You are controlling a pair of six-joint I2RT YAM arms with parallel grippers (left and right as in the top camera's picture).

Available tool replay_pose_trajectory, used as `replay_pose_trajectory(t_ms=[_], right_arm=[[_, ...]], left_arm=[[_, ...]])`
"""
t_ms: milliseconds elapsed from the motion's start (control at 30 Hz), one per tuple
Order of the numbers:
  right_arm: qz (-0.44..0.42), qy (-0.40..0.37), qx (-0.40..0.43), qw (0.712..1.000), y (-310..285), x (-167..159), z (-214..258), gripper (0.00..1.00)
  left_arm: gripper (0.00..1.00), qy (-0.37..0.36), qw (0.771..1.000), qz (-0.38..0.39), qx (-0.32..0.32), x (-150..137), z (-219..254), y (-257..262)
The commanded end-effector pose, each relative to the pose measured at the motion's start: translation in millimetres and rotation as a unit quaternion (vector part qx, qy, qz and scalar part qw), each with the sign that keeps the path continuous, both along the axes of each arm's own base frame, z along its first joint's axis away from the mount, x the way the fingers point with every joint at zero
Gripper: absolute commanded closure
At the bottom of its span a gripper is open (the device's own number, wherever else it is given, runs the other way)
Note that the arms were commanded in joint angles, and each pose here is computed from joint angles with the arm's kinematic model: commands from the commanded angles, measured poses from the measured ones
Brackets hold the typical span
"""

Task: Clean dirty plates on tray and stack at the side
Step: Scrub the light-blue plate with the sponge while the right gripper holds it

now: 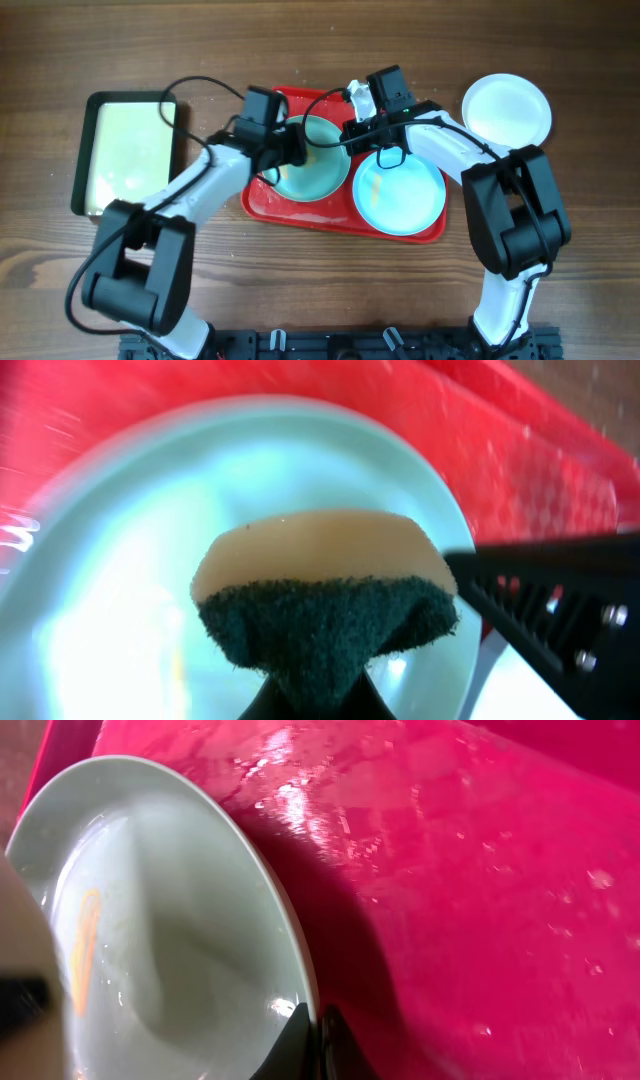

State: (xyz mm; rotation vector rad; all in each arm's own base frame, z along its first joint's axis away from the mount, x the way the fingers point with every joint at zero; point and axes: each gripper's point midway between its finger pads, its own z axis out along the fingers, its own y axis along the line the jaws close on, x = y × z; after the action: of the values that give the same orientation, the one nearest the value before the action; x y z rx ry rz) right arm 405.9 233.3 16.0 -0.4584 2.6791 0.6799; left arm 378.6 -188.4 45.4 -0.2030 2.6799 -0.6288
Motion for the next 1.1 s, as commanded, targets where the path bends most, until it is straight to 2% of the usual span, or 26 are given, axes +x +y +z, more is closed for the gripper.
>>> replay_pose_trajectory(t_ms=[0, 133, 200, 300, 367, 433, 467, 567, 700, 733, 767, 867, 1000, 1067], right_arm=[[-0.049, 0.031, 0.006, 0.998, -2.1, -0.7, -2.3, 0.96], [-0.05, 0.04, -0.001, 0.998, -4.9, -4.6, -4.9, 0.93], [-0.046, 0.044, -0.007, 0.998, -6.3, -7.7, -6.5, 0.74], [-0.046, 0.04, -0.005, 0.998, -5.6, -6.0, -5.7, 0.66], [-0.047, 0.032, -0.008, 0.998, -6.5, -2.7, -5.3, 0.69], [-0.047, 0.029, -0.015, 0.998, -8.6, -2.2, -6.4, 0.85], [-0.047, 0.03, -0.015, 0.998, -8.7, -2.6, -6.5, 0.88], [-0.046, 0.035, -0.017, 0.998, -9.6, -4.8, -7.6, 0.87], [-0.041, 0.044, -0.024, 0.998, -11.6, -10.1, -10.0, 0.34], [-0.041, 0.045, -0.024, 0.998, -11.8, -10.4, -10.1, 0.3], [-0.042, 0.048, -0.026, 0.998, -12.4, -11.9, -11.0, 0.43], [-0.045, 0.042, -0.036, 0.997, -16.0, -10.1, -12.7, 0.56], [-0.029, 0.037, -0.053, 0.997, -17.9, -11.4, -21.2, 0.56], [-0.029, 0.04, -0.054, 0.997, -17.9, -12.0, -25.0, 0.66]], left_arm=[[0.96, 0.005, 1.0, -0.002, 0.006, -2.2, -8.2, -11.0], [0.96, 0.003, 1.0, 0.003, 0.014, -0.5, -9.6, -7.4], [0.96, -0.002, 0.999, 0.013, 0.029, 2.4, -11.3, -1.8], [0.96, -0.003, 0.999, 0.017, 0.036, 3.8, -14.1, 0.3], [0.96, -0.002, 0.999, 0.017, 0.036, 3.6, -14.8, 0.3], [0.96, -0.002, 0.999, 0.016, 0.036, 3.5, -14.8, 0.1], [0.96, -0.002, 0.999, 0.016, 0.036, 3.3, -14.8, -0.2], [0.96, -0.002, 0.999, 0.016, 0.036, 3.2, -14.9, -0.2], [0.96, -0.001, 0.999, 0.016, 0.036, 3.0, -15.0, -0.1], [0.96, -0.001, 0.999, 0.016, 0.036, 2.9, -15.1, 0.0], [0.96, 0.0, 0.999, 0.016, 0.037, 2.3, -15.5, 0.2], [0.96, 0.004, 0.999, 0.016, 0.038, 1.3, -17.5, 0.6], [0.96, 0.007, 0.999, 0.016, 0.04, 0.9, -20.5, 1.1], [0.96, 0.008, 0.999, 0.016, 0.04, 0.7, -21.0, 0.9]])
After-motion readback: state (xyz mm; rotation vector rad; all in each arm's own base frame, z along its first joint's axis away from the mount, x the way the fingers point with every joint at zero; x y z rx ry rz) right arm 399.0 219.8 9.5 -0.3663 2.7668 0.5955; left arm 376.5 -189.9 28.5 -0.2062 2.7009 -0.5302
